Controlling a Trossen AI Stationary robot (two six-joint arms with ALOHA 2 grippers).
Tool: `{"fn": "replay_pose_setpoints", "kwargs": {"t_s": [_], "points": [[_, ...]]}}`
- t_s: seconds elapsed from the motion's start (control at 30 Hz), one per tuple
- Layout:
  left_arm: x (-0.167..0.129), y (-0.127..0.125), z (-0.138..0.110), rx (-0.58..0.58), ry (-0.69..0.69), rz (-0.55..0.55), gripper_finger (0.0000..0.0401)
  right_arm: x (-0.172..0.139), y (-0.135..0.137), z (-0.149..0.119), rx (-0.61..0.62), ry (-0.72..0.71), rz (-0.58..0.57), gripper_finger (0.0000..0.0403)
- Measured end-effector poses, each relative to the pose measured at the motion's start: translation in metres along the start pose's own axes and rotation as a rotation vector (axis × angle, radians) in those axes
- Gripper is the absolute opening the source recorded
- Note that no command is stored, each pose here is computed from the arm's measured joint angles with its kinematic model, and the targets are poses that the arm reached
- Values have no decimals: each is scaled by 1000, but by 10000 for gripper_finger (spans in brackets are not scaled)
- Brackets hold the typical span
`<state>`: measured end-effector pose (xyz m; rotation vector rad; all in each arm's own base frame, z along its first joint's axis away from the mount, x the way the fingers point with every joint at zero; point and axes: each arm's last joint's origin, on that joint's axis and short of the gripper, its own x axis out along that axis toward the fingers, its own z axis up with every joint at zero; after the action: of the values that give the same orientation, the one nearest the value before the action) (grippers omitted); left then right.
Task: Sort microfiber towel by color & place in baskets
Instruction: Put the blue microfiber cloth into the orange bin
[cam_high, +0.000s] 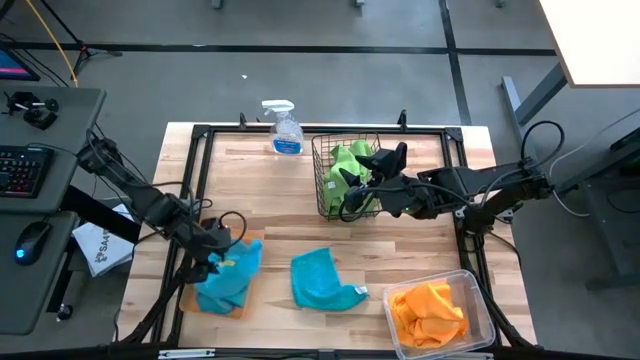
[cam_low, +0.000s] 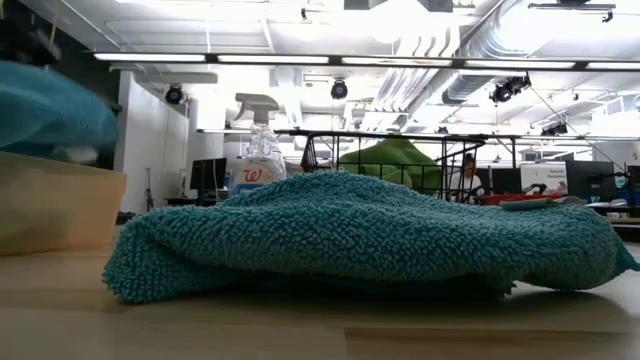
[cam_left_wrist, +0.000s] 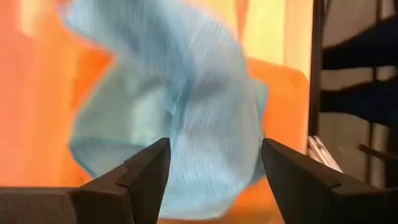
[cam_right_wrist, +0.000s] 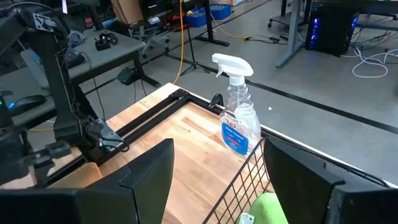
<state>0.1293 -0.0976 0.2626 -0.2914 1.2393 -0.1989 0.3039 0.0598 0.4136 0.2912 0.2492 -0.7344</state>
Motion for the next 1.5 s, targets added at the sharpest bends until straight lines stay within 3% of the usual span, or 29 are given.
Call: {"fn": "replay_pose_setpoints", "kwargs": {"t_s": [0.13,0.27,0.5,0.6,0.67,0.73,0.8,0.9,1.07,1.27,1.5], "points": [[-7,-5,13,6,-136,-20,241,0,1,0,7,6,17,245],[-7,-17,27,131,-254,-119,240,0,1,0,6,18,34,245],[21,-5,14,168,-96,164,209,0,1,-1,3,24,37,245],[38,3,3,115,-46,196,194,0,1,-1,-1,26,36,245],[42,2,6,59,-90,151,188,0,0,-2,-21,42,36,245],[37,-5,26,26,-252,26,185,-1,0,-5,-56,71,43,245],[26,-12,51,73,-423,-95,184,-2,-1,-8,-85,93,42,245],[19,-13,81,144,-545,-95,184,-3,-4,-12,-89,132,29,245],[51,-1,122,283,-404,80,186,-3,-11,-20,-120,205,-14,245],[104,-10,169,420,-272,90,210,-5,-19,-25,-110,248,-77,245],[154,-21,196,446,-185,74,261,-6,-24,-27,-160,232,-137,245]]}}
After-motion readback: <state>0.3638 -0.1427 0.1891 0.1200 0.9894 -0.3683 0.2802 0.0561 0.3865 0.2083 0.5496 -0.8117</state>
